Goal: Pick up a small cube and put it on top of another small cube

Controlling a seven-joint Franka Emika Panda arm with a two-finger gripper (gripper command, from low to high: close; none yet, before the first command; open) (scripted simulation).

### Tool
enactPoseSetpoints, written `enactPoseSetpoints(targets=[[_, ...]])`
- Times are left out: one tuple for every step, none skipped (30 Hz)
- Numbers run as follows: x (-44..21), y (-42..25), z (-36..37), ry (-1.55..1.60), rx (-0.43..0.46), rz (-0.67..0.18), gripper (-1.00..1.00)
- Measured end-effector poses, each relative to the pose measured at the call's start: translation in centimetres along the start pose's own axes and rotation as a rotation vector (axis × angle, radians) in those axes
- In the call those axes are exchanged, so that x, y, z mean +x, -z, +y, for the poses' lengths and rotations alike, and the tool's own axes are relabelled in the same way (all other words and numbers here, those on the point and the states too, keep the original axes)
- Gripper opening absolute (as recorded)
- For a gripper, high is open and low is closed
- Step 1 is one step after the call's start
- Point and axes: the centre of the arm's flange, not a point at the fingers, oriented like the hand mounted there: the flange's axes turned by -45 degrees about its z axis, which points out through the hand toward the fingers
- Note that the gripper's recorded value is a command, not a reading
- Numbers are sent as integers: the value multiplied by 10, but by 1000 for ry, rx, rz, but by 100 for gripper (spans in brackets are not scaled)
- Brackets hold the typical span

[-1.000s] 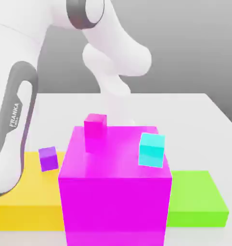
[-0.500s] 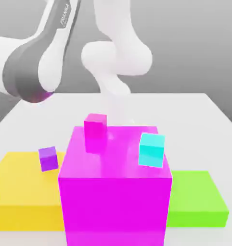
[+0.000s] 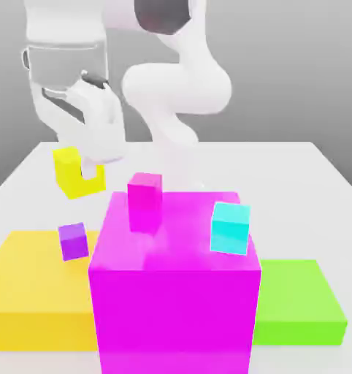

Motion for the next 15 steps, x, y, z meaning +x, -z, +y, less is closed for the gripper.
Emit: enactPoseSetpoints(targets=[[-11,4,3,4,3,-2,-100],[-22,7,5,9,6,-3,-100],[-32,10,8,14,10,-5,-100],[-43,12,11,19,14,-8,-100],[-53,15,15,24,17,-10,-100],[-63,16,18,29,21,-13,-100],[-74,18,22,35,26,-16,-100],[-79,12,23,38,28,-18,-100],[-81,1,23,39,29,-18,-100],[-83,-11,23,40,30,-19,-100],[-84,-25,23,40,30,-19,-100],[-85,-38,23,40,31,-19,100],[-85,-38,23,40,31,-19,100],[-85,-38,23,40,31,-19,100],[-85,-38,23,40,31,-19,100]])
